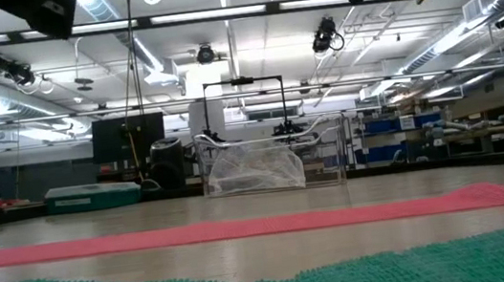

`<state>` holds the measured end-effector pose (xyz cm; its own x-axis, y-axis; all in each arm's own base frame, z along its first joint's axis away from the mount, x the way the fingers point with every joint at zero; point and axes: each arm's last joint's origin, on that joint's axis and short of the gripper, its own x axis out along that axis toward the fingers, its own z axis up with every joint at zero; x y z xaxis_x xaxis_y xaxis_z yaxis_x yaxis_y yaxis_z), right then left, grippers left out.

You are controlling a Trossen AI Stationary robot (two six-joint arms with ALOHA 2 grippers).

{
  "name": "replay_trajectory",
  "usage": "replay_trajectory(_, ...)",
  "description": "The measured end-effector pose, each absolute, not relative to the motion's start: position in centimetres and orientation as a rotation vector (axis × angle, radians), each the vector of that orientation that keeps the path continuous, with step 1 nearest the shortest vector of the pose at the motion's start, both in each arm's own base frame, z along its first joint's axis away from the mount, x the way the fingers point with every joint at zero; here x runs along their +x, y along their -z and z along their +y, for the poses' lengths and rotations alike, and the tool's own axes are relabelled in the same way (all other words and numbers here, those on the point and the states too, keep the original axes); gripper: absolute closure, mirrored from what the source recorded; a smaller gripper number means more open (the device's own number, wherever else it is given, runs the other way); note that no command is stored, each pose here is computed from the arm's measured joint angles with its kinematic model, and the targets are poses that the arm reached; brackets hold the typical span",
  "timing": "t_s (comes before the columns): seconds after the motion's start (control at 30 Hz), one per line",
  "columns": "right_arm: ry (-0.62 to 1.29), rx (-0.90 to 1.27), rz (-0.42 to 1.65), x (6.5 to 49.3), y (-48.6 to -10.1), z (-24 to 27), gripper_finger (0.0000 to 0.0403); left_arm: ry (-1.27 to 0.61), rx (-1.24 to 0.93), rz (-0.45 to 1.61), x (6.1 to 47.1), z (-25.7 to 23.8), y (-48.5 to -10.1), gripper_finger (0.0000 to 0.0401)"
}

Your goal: Roll bandage

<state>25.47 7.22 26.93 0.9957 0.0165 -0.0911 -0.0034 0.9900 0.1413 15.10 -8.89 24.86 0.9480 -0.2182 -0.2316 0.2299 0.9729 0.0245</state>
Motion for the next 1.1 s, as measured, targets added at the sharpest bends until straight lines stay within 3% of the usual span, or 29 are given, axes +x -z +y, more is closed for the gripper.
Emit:
replay_trajectory(0.3,-0.04,0.104,0.161,30.3,-26.2,9.3,0.0252,0.225,-0.107,0.501,12.9,-11.2,-24.1,0.0327)
replay_trajectory(0.67,-0.106,0.054,0.225,36.1,-24.4,11.4,0.0252,0.241,-0.32,0.677,10.5,-12.5,-24.3,0.0327)
replay_trajectory(1.1,-0.214,0.083,0.47,38.7,-18.1,11.0,0.0252,0.122,-0.371,0.825,9.6,-12.9,-22.6,0.0327)
